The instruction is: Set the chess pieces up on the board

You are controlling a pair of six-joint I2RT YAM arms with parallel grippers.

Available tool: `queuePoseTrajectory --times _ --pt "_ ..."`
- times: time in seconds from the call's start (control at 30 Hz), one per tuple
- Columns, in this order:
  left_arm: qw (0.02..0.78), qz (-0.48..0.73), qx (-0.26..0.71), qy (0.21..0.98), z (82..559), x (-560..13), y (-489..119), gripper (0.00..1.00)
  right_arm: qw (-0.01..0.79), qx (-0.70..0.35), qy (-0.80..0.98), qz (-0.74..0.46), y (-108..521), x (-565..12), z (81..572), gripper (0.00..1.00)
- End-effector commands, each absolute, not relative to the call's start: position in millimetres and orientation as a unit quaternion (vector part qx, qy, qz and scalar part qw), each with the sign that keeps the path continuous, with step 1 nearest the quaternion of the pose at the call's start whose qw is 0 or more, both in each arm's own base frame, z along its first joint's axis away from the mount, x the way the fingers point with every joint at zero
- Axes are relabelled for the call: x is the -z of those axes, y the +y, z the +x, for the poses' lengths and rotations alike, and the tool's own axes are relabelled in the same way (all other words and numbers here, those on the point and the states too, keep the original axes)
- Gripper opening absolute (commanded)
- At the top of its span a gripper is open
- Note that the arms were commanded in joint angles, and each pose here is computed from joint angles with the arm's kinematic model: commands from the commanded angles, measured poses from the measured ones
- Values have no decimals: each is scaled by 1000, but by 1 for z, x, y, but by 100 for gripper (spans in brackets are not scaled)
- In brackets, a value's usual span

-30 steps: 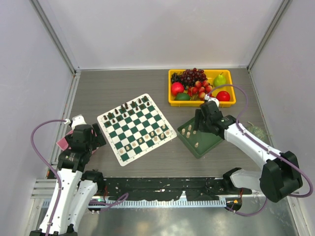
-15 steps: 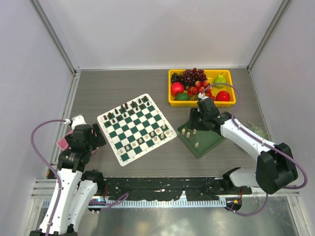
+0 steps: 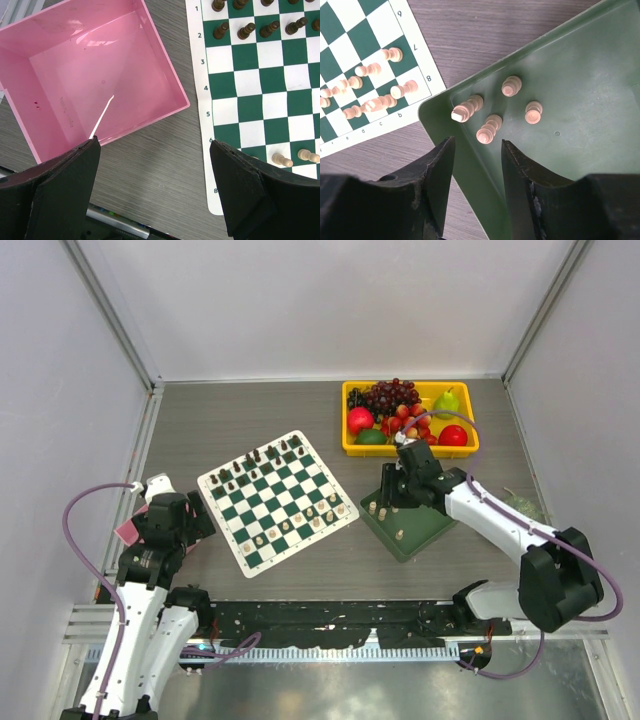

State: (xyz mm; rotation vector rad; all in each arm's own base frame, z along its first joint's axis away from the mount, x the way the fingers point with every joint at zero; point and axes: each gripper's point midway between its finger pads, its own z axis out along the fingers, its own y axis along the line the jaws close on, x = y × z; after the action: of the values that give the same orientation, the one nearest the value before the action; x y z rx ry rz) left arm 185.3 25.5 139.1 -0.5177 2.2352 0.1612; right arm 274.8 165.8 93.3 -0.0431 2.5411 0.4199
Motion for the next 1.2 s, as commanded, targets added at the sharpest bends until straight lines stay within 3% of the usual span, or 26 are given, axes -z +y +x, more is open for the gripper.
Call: queuePoseTrajectory --times 0.0,1.17 --pt "429 -210 -57 877 194 -152 25 99 265 -160 950 -33 175 -91 271 47" --pt "429 -210 -59 877 193 -151 26 99 260 -81 960 -68 182 -71 283 34"
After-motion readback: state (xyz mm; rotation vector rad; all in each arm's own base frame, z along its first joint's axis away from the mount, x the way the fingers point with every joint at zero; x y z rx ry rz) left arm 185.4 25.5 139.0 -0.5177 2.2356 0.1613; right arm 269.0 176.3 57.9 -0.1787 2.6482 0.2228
